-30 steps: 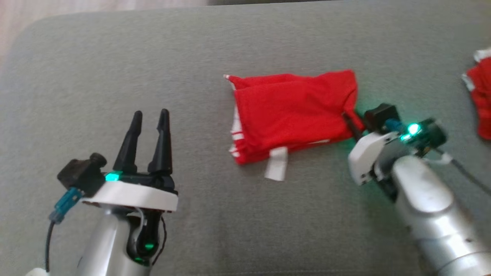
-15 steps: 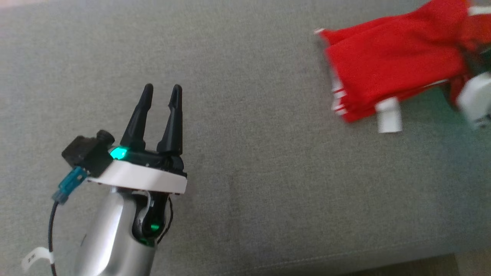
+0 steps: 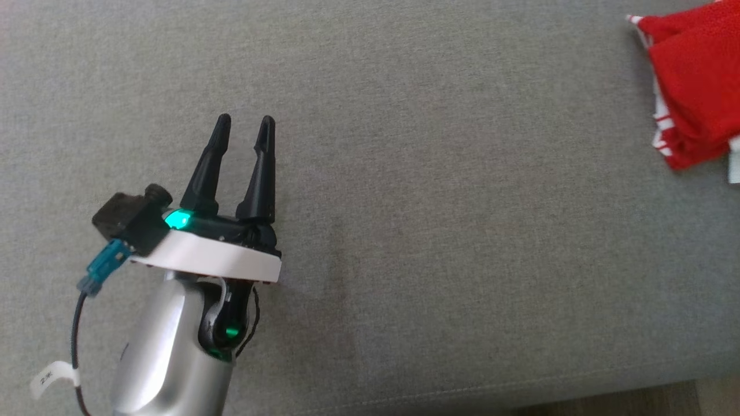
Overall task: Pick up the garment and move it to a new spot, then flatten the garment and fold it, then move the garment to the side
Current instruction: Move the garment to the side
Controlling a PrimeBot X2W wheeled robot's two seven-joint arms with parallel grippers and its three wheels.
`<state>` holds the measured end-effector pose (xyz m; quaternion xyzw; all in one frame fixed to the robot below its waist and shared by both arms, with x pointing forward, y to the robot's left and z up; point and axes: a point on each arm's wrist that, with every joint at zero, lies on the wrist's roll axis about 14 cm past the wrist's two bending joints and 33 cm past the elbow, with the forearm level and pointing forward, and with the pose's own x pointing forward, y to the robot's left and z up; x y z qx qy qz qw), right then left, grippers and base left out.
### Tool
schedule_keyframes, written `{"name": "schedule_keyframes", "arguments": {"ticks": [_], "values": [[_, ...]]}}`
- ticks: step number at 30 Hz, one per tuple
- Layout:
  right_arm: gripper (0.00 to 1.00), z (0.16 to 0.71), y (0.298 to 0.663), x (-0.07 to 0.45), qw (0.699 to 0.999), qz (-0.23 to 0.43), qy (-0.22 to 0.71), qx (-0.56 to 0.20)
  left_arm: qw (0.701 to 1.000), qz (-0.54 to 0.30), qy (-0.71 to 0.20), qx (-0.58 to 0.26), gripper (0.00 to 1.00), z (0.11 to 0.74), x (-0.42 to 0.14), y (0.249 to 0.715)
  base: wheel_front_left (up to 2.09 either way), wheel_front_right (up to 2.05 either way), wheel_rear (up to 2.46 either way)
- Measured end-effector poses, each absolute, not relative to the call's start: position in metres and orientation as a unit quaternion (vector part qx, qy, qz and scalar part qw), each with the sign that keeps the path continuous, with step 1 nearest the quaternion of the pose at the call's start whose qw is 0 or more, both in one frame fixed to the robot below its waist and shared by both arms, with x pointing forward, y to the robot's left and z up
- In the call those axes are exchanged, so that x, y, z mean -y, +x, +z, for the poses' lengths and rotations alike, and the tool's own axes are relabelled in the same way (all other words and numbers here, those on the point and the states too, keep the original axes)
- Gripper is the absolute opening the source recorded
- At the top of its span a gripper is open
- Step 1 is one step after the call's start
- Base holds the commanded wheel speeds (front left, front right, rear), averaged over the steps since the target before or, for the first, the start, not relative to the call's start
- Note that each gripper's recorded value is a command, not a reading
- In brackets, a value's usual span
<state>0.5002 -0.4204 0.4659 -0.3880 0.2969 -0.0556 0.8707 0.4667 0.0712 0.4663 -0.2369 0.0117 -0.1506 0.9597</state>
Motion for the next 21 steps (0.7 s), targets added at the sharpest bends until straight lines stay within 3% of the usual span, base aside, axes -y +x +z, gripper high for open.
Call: {"name": "schedule_keyframes", "arguments": {"ticks": [9,10,11,21], "values": [[0.0,0.466,0.496,0.431,0.87,-0.085,-0.38,-0.302,0.96,-0.148,-0.238,-0.019,1.0,0.46,-0.073,0.468,0.0,0.0,0.0],[0.65,0.466,0.496,0.429,0.871,-0.086,-0.379,-0.302,0.96,-0.148,-0.238,-0.019,1.0,0.459,-0.073,0.468,0.0,0.0,0.0],[1.0,0.467,0.496,0.428,0.871,-0.088,-0.378,-0.301,0.96,-0.148,-0.238,-0.018,1.0,0.46,-0.072,0.468,0.0,0.0,0.0],[1.0,0.491,0.497,0.391,0.901,-0.083,-0.346,-0.248,0.959,-0.155,-0.236,-0.007,1.0,0.473,-0.07,0.465,0.0,0.0,0.0]]}}
